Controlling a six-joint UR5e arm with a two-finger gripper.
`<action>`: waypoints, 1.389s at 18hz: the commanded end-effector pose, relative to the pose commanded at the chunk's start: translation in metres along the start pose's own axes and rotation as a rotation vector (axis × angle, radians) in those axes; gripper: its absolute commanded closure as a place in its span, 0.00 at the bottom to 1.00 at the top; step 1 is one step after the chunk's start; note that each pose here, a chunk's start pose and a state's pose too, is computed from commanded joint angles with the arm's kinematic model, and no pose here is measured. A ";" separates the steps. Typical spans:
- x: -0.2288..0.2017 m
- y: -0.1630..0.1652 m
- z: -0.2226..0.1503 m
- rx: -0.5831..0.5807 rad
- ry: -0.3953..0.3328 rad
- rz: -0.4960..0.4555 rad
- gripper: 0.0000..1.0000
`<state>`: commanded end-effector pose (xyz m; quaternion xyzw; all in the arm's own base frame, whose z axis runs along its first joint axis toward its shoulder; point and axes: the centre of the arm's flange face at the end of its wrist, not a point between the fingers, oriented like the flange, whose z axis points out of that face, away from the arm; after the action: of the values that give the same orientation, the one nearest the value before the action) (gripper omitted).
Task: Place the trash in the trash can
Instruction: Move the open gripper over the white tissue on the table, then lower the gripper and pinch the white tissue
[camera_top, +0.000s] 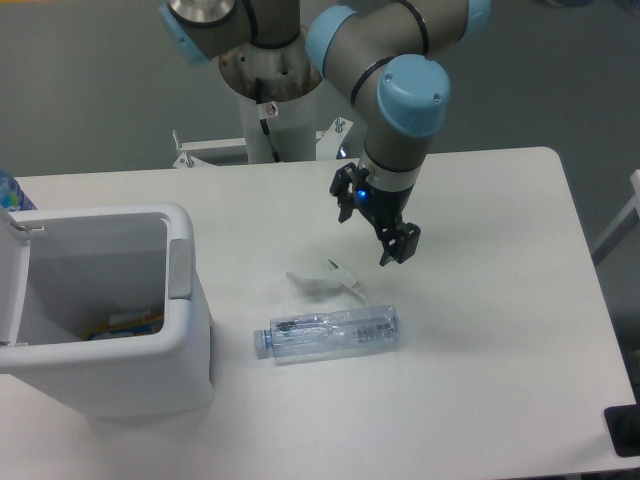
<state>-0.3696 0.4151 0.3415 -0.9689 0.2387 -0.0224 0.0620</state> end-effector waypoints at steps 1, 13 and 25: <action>0.000 0.000 0.000 0.000 0.000 0.000 0.00; 0.008 -0.014 0.013 -0.003 0.025 0.032 0.00; 0.012 -0.035 0.057 -0.014 0.089 0.112 0.00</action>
<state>-0.3386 0.4462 0.2893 -0.9525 0.2950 -0.0601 0.0455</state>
